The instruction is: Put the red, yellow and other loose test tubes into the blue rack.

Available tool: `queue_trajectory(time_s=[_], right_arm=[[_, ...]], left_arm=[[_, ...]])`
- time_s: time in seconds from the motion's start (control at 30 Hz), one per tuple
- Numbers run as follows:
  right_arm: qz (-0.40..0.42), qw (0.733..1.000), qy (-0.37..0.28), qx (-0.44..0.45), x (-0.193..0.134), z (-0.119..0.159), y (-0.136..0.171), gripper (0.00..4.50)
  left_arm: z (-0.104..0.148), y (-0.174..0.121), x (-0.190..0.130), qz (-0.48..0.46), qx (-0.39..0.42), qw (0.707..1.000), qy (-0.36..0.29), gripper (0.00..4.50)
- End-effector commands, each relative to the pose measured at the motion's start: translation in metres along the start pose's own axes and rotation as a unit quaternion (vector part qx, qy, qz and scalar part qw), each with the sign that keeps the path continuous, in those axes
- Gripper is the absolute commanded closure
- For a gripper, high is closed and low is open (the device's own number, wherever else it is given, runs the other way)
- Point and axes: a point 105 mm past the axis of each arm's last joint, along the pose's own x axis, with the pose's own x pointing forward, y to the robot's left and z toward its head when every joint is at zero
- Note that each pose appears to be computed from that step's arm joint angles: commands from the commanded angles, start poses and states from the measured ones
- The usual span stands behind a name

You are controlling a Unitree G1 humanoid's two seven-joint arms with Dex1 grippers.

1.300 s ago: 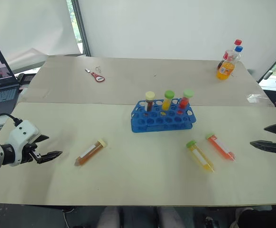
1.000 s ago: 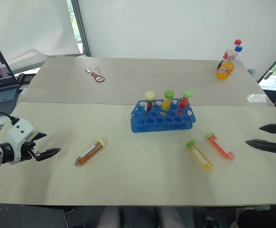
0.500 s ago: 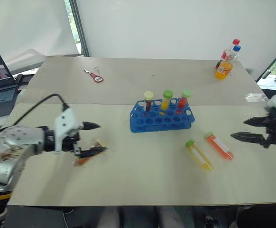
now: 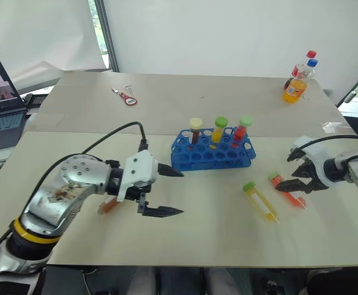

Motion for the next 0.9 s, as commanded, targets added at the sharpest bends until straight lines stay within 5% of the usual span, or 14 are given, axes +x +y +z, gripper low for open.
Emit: queue_trajectory(time_s=[0.03,0.1,0.2,0.47,0.67,0.9], right_arm=[[-0.017,0.999,0.022,-0.026,-0.001,0.0,-0.012,0.01],[-0.004,0.999,0.032,-0.023,0.0,-0.001,-0.012,0.01],[0.011,0.999,0.035,-0.021,0.001,0.001,-0.012,0.76],[0.022,0.999,0.039,-0.014,0.008,0.004,-0.012,3.48],[0.028,0.999,0.014,-0.012,-0.005,0.011,-0.01,3.55],[-0.006,0.967,-0.25,-0.049,-0.057,0.079,0.012,3.55]], left_arm=[[0.008,0.003,0.007,-0.006,0.037,0.999,-0.01,0.0],[0.009,0.003,0.011,-0.008,0.041,0.999,-0.014,0.0],[0.009,0.003,0.015,-0.008,0.041,0.999,-0.019,0.0],[0.003,0.004,0.022,-0.003,0.035,0.999,-0.024,0.0],[-0.003,0.009,0.021,0.006,0.025,0.999,-0.023,0.0],[-0.004,0.024,0.003,0.069,-0.016,0.996,-0.046,0.0]])
